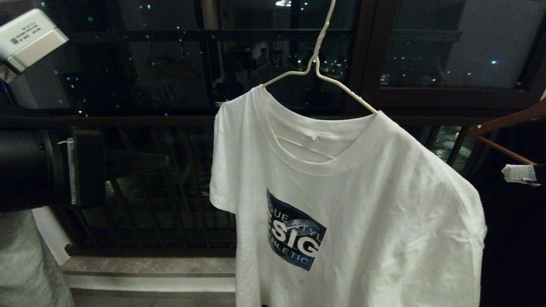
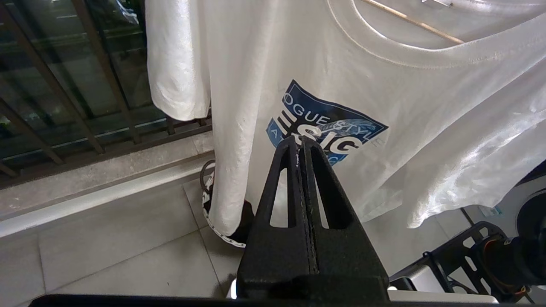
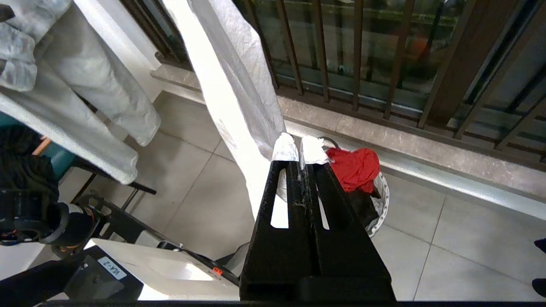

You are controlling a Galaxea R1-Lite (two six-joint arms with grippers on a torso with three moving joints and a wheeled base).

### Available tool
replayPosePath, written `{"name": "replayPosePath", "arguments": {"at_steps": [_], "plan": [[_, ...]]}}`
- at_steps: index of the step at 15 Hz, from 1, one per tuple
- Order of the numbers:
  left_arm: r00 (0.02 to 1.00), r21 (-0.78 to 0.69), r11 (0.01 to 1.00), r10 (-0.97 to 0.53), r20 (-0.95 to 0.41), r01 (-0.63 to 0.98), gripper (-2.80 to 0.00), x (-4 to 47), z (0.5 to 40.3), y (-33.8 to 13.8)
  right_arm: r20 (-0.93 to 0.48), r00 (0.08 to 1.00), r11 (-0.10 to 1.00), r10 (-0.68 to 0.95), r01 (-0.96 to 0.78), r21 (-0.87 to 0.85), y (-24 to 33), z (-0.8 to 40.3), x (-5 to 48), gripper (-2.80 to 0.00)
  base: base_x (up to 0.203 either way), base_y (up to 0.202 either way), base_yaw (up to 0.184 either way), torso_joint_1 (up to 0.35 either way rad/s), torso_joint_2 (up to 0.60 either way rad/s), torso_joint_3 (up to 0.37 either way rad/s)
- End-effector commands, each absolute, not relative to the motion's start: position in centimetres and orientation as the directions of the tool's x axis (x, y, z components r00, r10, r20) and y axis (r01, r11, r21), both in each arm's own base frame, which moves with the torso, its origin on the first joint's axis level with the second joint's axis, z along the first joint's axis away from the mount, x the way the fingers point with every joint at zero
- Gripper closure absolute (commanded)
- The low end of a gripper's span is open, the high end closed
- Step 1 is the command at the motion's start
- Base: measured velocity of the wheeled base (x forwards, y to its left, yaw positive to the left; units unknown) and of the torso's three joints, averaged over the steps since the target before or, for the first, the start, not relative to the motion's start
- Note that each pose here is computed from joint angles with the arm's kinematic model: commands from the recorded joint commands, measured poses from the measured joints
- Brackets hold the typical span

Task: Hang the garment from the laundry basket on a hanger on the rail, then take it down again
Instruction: Take the clothes off the clothes rack

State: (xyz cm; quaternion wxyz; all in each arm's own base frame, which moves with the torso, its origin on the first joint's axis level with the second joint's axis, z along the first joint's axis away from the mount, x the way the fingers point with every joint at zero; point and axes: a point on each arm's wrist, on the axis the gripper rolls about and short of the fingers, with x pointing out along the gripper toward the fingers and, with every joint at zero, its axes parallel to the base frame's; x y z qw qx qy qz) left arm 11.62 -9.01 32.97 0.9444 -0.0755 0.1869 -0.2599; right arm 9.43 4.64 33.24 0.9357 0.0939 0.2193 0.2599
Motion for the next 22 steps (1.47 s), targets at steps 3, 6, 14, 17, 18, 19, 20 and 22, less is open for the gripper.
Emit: {"name": "replayPosePath", "arguments": {"at_steps": [3, 6, 14, 17, 18, 19, 20, 22], "plan": [[0.794, -0.239, 0.856, -0.516, -0.321, 0.459, 0.0, 11.8, 32.9, -9.1, -0.372, 0.764, 0.848, 0.527, -0.443, 0.291, 4.7, 33.0, 9.4, 0.0, 0.0, 0.0, 0.0, 0.0, 0.0, 0.0], [0.792, -0.238, 0.857, -0.514, -0.33, 0.457, 0.0, 12.0, 32.7, -9.3, -0.381, 0.761, 0.849, 0.525, -0.441, 0.29, 4.5, 32.5, 9.2, 0.0, 0.0, 0.0, 0.0, 0.0, 0.0, 0.0], [0.789, -0.236, 0.858, -0.512, -0.339, 0.456, 0.0, 12.2, 32.6, -9.5, -0.399, 0.743, 0.842, 0.537, -0.449, 0.298, 4.2, 31.3, 8.2, 0.0, 0.0, 0.0, 0.0, 0.0, 0.0, 0.0], [0.79, -0.236, 0.859, -0.511, -0.338, 0.455, 0.0, 12.2, 32.6, -9.5, -0.41, 0.737, 0.843, 0.537, -0.447, 0.299, 4.0, 30.8, 8.0, 0.0, 0.0, 0.0, 0.0, 0.0, 0.0, 0.0], [0.79, -0.236, 0.858, -0.513, -0.337, 0.456, 0.0, 12.2, 32.6, -9.5, -0.409, 0.738, 0.843, 0.537, -0.447, 0.299, 4.0, 30.8, 7.9, 0.0, 0.0, 0.0, 0.0, 0.0, 0.0, 0.0], [0.79, -0.237, 0.858, -0.513, -0.337, 0.456, 0.0, 12.2, 32.6, -9.5, -0.408, 0.739, 0.843, 0.537, -0.448, 0.299, 4.0, 30.8, 7.9, 0.0, 0.0, 0.0, 0.0, 0.0, 0.0, 0.0], [0.79, -0.236, 0.859, -0.511, -0.338, 0.455, 0.0, 12.2, 32.6, -9.4, -0.408, 0.738, 0.842, 0.538, -0.449, 0.299, 4.0, 30.8, 7.9, 0.0, 0.0, 0.0, 0.0, 0.0, 0.0, 0.0], [0.791, -0.237, 0.859, -0.511, -0.337, 0.454, 0.0, 12.2, 32.6, -9.4, -0.404, 0.739, 0.841, 0.539, -0.451, 0.298, 3.9, 30.8, 7.8, 0.0, 0.0, 0.0, 0.0, 0.0, 0.0, 0.0]]}}
